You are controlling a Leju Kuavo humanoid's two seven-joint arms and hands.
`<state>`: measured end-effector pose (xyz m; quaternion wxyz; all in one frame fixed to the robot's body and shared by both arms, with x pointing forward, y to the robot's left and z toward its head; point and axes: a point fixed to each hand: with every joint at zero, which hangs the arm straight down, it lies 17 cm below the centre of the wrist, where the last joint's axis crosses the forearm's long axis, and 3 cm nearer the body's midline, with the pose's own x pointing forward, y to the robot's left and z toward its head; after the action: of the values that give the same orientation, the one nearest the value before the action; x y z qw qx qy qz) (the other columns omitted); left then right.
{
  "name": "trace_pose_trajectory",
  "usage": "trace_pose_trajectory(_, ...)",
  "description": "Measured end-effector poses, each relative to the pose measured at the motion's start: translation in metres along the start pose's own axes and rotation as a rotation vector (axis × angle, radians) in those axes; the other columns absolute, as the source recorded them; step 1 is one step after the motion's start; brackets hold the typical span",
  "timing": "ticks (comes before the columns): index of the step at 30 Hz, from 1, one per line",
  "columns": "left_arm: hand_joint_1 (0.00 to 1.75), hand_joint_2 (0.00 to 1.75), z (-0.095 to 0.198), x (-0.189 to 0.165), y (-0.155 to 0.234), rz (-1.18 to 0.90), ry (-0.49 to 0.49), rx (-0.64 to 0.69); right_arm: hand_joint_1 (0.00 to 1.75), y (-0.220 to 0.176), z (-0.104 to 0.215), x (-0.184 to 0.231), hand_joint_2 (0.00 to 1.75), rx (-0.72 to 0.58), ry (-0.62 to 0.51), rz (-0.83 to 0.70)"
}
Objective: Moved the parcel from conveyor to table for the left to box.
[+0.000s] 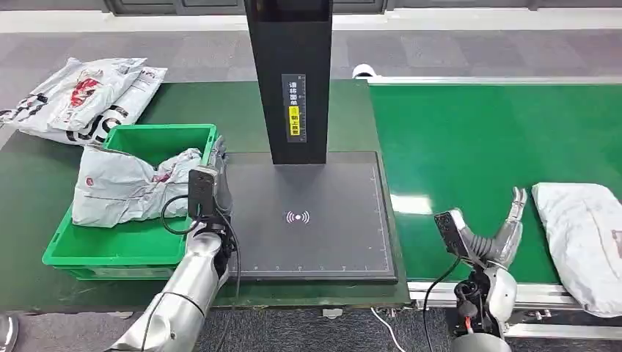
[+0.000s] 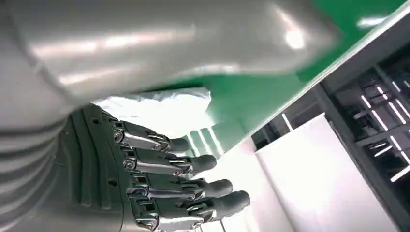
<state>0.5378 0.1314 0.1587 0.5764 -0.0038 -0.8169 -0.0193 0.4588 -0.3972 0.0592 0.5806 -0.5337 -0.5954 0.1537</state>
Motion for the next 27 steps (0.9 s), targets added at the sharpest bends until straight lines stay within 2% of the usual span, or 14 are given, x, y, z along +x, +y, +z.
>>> trace_pose_trajectory(1,0.0,0.0,0.001,0.0,-0.001,-0.001,-0.002,-0.004,0.0,-0.001,0.0,-0.001,1.75,-0.002,0.005,-0.001)
trace_pose_trajectory(2,0.0,1.75,0.001,0.001,-0.002,-0.002,-0.003,-0.006,0.0,-0.002,-0.001,-0.003,1.75,-0.005,0.01,-0.001)
trace_pose_trajectory(6,0.0,1.75,0.001,0.002,-0.004,0.003,-0.004,-0.01,0.0,-0.002,-0.002,-0.006,1.75,-0.004,0.023,0.011)
trace_pose_trajectory(11,0.0,1.75,0.005,0.004,-0.02,0.04,-0.007,-0.048,0.0,-0.008,-0.011,-0.02,1.75,0.012,0.088,0.149)
trace_pose_trajectory(15,0.0,1.75,0.008,0.01,-0.041,0.074,-0.016,-0.108,0.0,-0.033,-0.012,-0.08,1.75,-0.03,0.365,0.25)
trace_pose_trajectory(17,0.0,1.75,0.01,0.012,-0.048,0.076,-0.018,-0.123,0.0,-0.043,-0.013,-0.103,1.75,-0.042,0.456,0.306)
trace_pose_trajectory(19,0.0,1.75,0.011,0.01,-0.051,0.066,-0.015,-0.13,0.0,-0.041,-0.009,-0.122,1.75,-0.02,0.531,0.361)
trace_pose_trajectory(21,0.0,1.75,0.012,0.008,-0.054,0.055,-0.011,-0.14,0.0,-0.028,0.003,-0.144,1.75,0.058,0.623,0.436)
trace_pose_trajectory(24,0.0,1.75,0.016,0.004,-0.058,0.043,0.001,-0.153,0.0,-0.016,0.02,-0.169,1.75,0.164,0.642,0.57)
trace_pose_trajectory(27,0.0,1.75,0.018,-0.001,-0.057,0.038,0.013,-0.156,0.0,-0.016,0.025,-0.183,1.75,0.2,0.634,0.629)
